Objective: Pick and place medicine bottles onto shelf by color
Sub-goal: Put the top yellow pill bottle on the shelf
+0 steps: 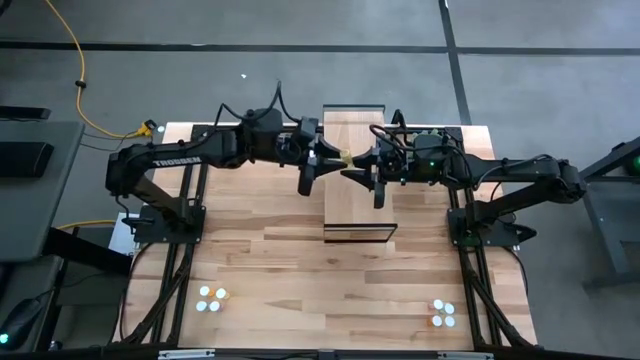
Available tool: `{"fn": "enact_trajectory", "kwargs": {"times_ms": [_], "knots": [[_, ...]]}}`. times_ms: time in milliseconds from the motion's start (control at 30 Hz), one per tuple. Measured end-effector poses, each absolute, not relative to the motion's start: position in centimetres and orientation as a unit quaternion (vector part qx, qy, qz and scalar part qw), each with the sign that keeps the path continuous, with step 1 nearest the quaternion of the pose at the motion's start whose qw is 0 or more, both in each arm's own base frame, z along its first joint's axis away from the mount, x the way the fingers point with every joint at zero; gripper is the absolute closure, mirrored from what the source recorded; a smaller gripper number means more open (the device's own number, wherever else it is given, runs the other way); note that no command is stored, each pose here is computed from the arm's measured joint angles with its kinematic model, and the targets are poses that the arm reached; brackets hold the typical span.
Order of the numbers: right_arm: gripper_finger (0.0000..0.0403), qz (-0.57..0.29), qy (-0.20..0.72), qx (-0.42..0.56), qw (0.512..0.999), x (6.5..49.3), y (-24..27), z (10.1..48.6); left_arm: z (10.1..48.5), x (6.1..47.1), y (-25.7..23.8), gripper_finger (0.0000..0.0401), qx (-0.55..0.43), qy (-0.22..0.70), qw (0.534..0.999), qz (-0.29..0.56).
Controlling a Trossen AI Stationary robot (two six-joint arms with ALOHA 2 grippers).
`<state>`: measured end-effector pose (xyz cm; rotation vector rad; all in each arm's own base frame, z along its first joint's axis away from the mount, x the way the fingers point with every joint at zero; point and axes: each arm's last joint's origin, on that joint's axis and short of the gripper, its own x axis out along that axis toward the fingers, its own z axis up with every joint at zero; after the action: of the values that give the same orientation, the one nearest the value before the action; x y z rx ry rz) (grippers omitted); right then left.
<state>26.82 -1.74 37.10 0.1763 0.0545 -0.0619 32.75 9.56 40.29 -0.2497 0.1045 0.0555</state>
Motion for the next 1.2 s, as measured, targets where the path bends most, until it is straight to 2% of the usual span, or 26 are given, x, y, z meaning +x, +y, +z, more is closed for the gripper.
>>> {"fn": "enact_trajectory", "kwargs": {"times_ms": [200, 367, 467, 567, 700, 933, 1200], "knots": [[0.0299, -0.033, 0.038, 0.088, 0.995, 26.8, -1.8, 36.9, 40.6, 32.1, 10.2, 0.0211, -0.121, 0.055, 0.991, 0.014], [0.0299, -0.039, 0.059, 0.084, 0.994, 26.0, -2.0, 36.9, 41.3, 30.4, 10.2, 0.0190, -0.098, 0.070, 0.992, 0.022], [0.0299, -0.040, 0.088, 0.079, 0.992, 25.5, -2.0, 36.7, 41.7, 29.0, 10.1, 0.0185, -0.093, 0.089, 0.991, 0.029], [0.0299, -0.044, 0.155, 0.074, 0.984, 25.4, -2.0, 36.6, 41.8, 28.2, 9.8, 0.0183, -0.100, 0.115, 0.988, 0.033], [0.0299, -0.042, 0.261, 0.048, 0.963, 26.2, -2.0, 35.9, 40.9, 28.4, 9.1, 0.0182, -0.095, 0.156, 0.982, 0.040], [0.0299, -0.034, 0.369, 0.024, 0.929, 28.2, -2.2, 35.3, 39.5, 29.9, 8.1, 0.0182, -0.028, 0.195, 0.978, 0.074], [0.0299, -0.027, 0.371, 0.014, 0.928, 29.7, -2.3, 35.4, 37.3, 31.4, 7.6, 0.0182, -0.002, 0.246, 0.967, 0.068]]}}
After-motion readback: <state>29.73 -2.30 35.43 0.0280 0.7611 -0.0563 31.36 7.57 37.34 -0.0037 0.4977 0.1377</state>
